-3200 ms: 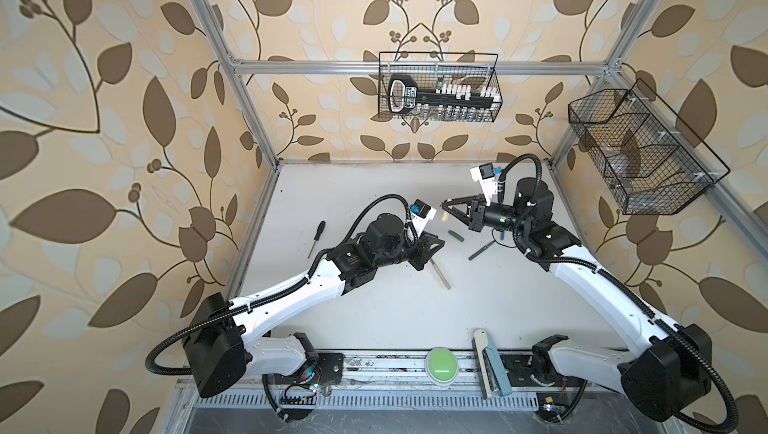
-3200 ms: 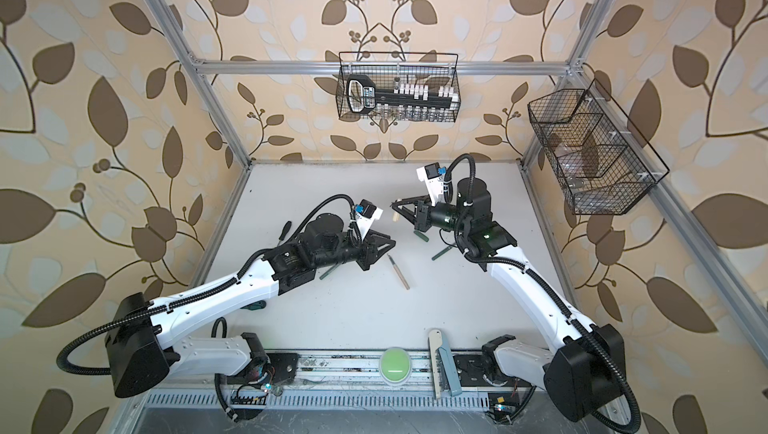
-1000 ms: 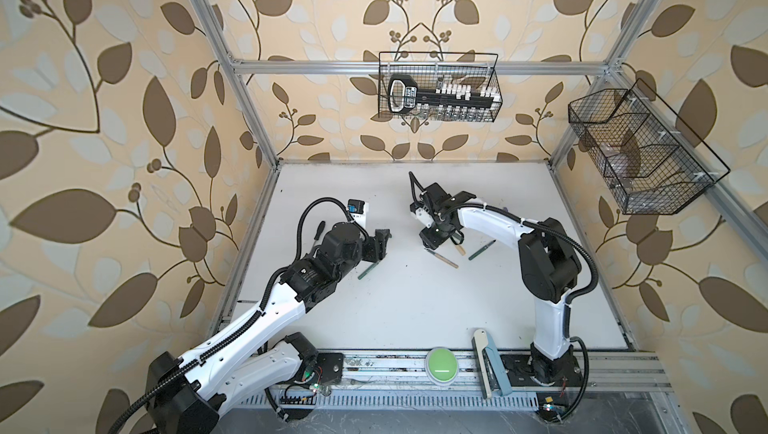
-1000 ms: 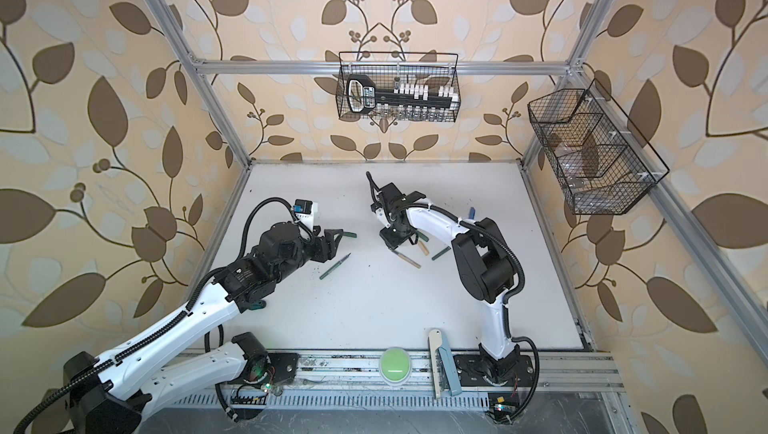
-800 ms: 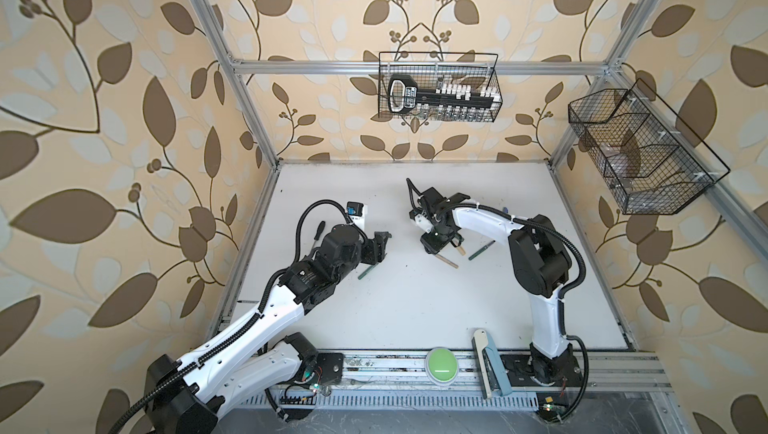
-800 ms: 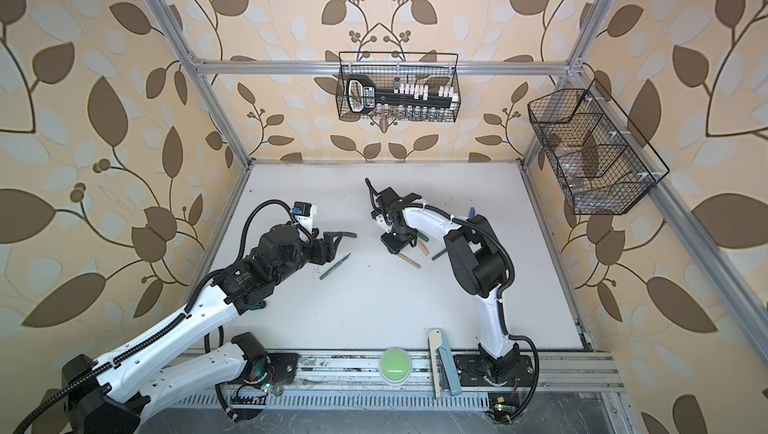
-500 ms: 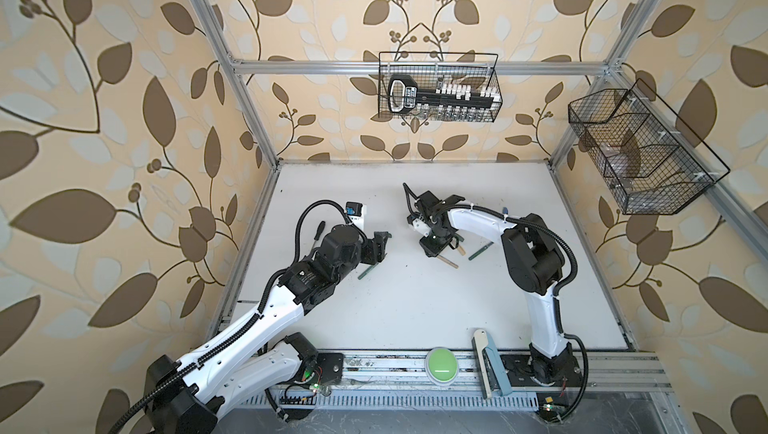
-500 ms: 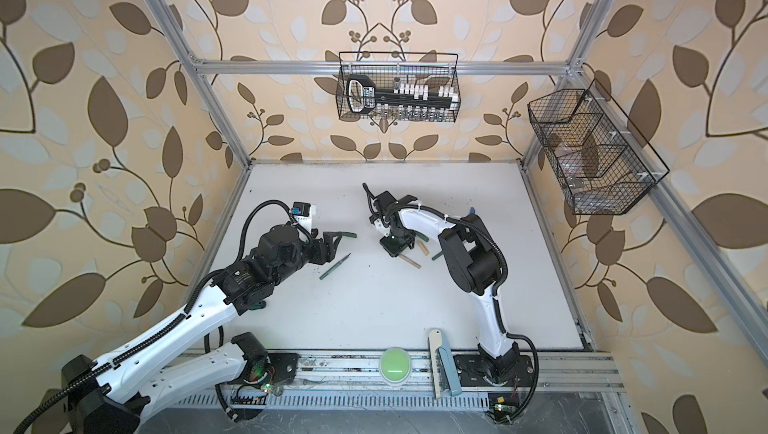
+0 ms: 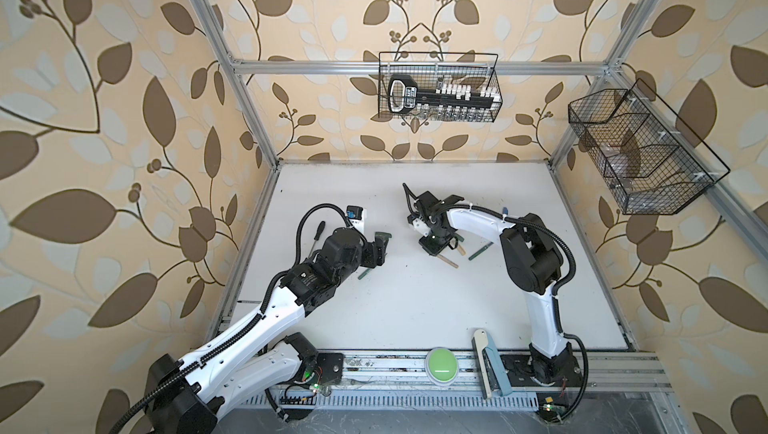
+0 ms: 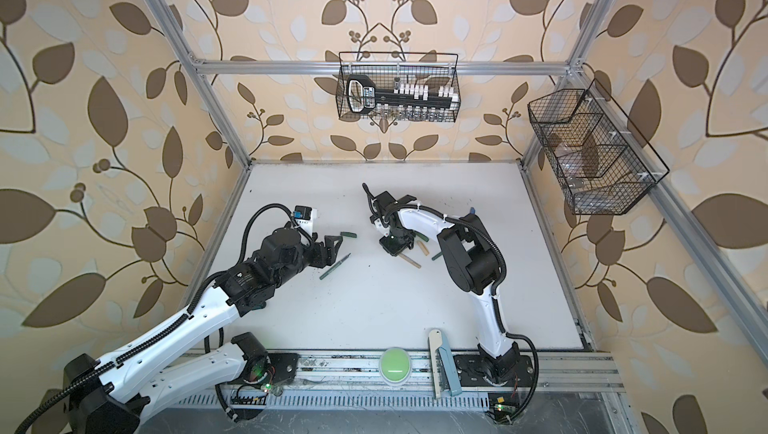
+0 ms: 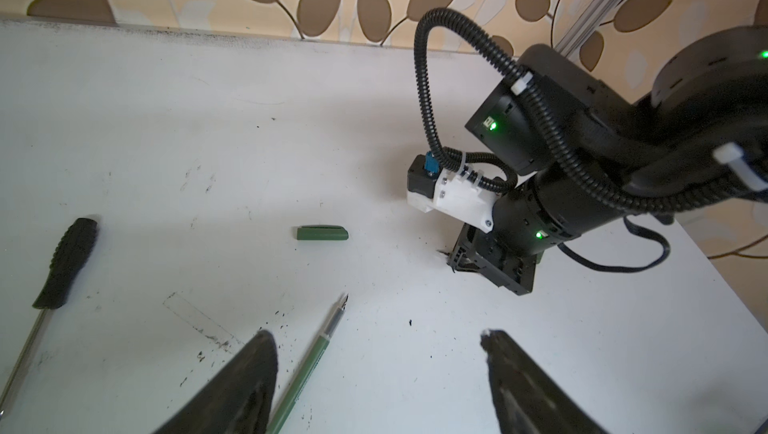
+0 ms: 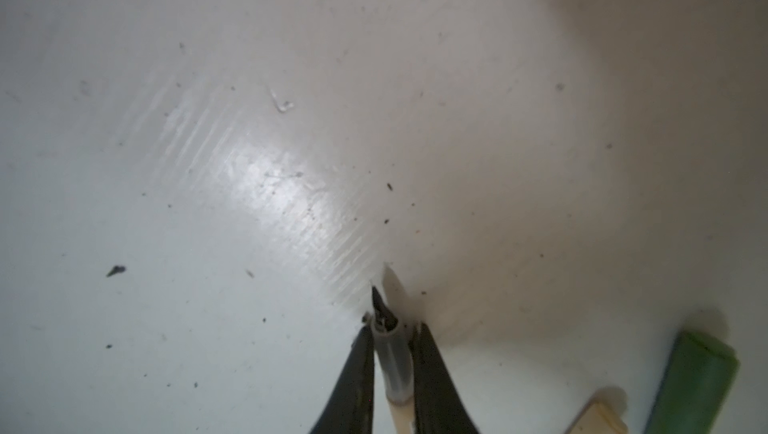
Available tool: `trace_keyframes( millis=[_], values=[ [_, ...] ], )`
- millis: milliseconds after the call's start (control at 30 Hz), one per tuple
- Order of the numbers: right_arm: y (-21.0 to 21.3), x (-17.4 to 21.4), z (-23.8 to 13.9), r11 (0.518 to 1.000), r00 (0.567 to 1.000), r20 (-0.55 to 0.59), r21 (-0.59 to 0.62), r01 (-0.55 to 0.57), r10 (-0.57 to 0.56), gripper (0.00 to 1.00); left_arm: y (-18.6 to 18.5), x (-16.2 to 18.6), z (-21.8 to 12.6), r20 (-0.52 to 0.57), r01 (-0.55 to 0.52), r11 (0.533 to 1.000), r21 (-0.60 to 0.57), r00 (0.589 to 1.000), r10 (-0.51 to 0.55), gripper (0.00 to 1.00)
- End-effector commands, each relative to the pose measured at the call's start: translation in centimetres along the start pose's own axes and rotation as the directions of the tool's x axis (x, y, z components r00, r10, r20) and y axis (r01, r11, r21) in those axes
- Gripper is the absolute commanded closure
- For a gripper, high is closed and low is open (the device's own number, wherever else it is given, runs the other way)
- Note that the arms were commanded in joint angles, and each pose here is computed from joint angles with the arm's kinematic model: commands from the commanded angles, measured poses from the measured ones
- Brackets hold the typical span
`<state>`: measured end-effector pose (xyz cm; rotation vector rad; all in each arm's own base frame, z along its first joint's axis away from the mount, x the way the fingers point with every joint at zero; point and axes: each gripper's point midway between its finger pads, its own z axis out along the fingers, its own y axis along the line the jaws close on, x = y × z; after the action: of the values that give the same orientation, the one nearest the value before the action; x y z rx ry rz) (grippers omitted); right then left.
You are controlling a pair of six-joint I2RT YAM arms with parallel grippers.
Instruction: Insert the pens into the pen caps
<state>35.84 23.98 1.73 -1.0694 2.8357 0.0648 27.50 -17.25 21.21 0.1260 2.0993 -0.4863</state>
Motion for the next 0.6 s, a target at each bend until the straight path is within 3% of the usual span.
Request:
trace_keyframes(
  millis=[0,233,367,467,567],
  values=[
    [0.5,-0.4,-0.6,0.997,0.998,0.045,-0.071,-0.04,0.044,0.87,-1.1,-0.4,0.0,0.032,0.003,0.998,0.064,0.999,-0.005,0.17],
    [0.3,-1.7,-3.5,0.981,0.975,0.174,-0.155,-0.114,0.141,0.97,-1.8,1.2,1.7,-0.001,0.003,0.994,0.112,1.0,-0.003,0.12],
    [-0.2,-2.6,-6.0,0.958,0.933,0.283,-0.241,-0.154,0.222,1.0,-3.0,2.0,3.1,-0.008,0.034,0.982,0.185,0.999,-0.033,0.11],
    [-0.1,-3.4,-8.7,0.934,0.875,0.394,-0.323,-0.154,0.281,1.0,-4.1,2.5,4.6,-0.024,0.064,0.968,0.243,0.998,-0.06,0.11],
    [0.0,-3.7,-11.5,0.895,0.789,0.496,-0.421,-0.147,0.363,1.0,-5.4,2.9,6.1,-0.044,0.093,0.95,0.299,0.996,-0.083,0.1]
  ],
)
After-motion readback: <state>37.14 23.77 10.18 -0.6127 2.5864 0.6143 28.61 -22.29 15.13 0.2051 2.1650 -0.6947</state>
